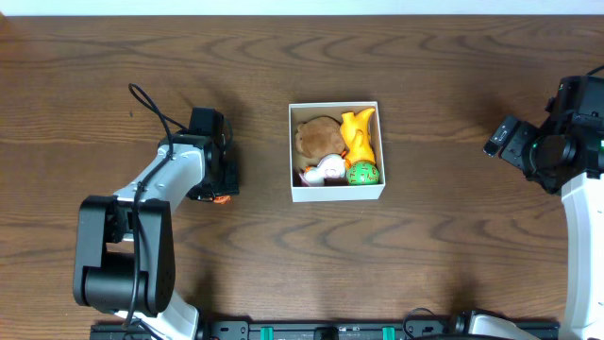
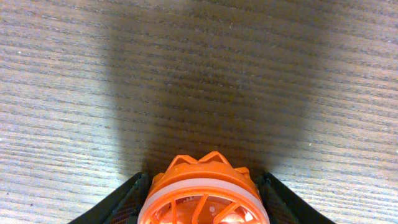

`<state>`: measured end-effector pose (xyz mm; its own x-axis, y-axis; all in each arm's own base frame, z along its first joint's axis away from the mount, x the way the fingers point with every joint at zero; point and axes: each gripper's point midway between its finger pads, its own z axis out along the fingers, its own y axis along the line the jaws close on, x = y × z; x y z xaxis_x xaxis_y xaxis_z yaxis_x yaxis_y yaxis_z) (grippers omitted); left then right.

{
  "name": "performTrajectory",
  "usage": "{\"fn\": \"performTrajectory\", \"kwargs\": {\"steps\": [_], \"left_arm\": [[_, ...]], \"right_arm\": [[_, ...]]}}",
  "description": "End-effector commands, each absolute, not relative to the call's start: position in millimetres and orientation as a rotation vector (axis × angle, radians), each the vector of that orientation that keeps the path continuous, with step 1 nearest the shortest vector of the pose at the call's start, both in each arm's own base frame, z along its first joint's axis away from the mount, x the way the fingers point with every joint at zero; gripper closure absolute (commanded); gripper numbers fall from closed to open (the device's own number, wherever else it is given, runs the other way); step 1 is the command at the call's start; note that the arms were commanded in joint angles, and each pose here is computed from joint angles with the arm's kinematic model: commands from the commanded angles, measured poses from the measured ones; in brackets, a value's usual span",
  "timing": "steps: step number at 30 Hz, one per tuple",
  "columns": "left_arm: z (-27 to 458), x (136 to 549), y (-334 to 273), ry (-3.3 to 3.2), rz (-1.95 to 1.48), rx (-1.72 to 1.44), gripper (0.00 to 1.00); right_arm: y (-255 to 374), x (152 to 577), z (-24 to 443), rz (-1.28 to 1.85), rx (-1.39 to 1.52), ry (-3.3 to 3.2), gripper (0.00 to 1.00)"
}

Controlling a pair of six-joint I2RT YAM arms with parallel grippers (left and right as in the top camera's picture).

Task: Pack container
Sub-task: 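Carry the orange ball with the left gripper into the box and release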

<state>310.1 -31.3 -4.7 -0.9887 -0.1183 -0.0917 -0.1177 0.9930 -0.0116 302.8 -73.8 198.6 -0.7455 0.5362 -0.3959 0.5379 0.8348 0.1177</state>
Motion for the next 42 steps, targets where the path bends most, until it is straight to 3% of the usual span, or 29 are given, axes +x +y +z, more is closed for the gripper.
{"fn": "performTrajectory", "kwargs": {"steps": [1, 7, 15, 24, 30, 39, 42], "left_arm": [[-12.7, 300.6, -26.4, 3.082, 0.019, -0.188, 0.47], [9.4, 308.7, -27.2, 3.06, 0.014, -0.187, 0.47], [101.9, 334.7, -40.5, 2.935, -0.034, -0.139, 0.47], [209.4, 343.3, -126.3, 2.659, -0.176, 0.179, 0.47], [203.0, 340.5, -195.8, 2.58, -0.239, 0.37, 0.46], [115.4, 359.9, -231.1, 2.702, -0.155, 0.442, 0.46], [101.8, 362.5, -232.7, 2.722, -0.142, 0.445, 0.32]], "right_arm": [[-77.0, 303.2, 198.7, -0.012, 0.796, 2.598, 0.01], [-77.0, 303.2, 198.7, -0.012, 0.796, 2.598, 0.01], [-77.0, 303.1, 198.6, -0.012, 0.796, 2.598, 0.01], [-77.0, 303.0, 198.6, -0.012, 0.796, 2.598, 0.01], [-76.9, 302.9, 198.6, -0.012, 0.796, 2.599, 0.01], [-76.8, 302.3, 198.3, -0.012, 0.797, 2.601, 0.01], [-76.8, 302.3, 198.3, -0.012, 0.797, 2.601, 0.01]]}}
